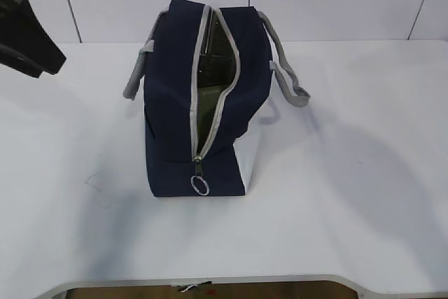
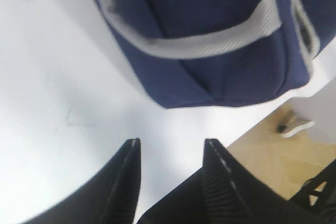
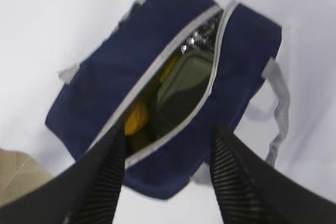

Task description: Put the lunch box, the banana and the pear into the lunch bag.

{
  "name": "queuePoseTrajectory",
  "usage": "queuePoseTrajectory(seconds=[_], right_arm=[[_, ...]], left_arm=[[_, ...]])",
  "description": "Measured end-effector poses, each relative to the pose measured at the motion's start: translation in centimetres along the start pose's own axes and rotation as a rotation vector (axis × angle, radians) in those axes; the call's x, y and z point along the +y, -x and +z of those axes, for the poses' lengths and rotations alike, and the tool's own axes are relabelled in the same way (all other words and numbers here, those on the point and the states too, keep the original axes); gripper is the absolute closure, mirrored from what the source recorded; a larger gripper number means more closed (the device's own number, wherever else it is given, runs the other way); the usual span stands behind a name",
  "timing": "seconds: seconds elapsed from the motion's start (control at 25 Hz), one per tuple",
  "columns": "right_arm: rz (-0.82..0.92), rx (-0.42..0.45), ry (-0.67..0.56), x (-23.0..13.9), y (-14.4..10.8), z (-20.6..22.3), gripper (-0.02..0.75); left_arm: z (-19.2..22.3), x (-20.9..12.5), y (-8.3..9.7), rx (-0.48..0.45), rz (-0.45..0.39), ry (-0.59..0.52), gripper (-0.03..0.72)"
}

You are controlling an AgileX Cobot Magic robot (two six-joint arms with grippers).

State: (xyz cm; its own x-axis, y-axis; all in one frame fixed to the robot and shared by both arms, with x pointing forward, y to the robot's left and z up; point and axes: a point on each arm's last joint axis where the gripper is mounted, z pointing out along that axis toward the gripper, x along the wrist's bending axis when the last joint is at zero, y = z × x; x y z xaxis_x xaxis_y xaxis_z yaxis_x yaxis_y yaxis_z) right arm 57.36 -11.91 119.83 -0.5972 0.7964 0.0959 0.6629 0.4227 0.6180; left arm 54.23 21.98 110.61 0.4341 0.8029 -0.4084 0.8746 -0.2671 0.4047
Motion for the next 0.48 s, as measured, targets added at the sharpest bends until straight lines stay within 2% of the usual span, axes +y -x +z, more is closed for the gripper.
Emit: queuePoseTrajectory(seconds=[0.12,0.24,0.48], right_arm=[[-0.007,0.007,-0.066,-1.9,-0.2,0.4,0.309],[-0.033,0.0,-0.062,-4.2,-0.4,0.7,0.31],[-0.141,-0.082,0.196,-9.6,-0.8,-0.6,0.31]], left_arm=[[-1.3,-0.4,0.7,0.032,0.009,0.019,0.391],[-2.4,-0.8,1.5,0.041,0.021,0.045,0.391],[-3.9,-1.4,2.5,0.047,0.044,0.082,0.393]])
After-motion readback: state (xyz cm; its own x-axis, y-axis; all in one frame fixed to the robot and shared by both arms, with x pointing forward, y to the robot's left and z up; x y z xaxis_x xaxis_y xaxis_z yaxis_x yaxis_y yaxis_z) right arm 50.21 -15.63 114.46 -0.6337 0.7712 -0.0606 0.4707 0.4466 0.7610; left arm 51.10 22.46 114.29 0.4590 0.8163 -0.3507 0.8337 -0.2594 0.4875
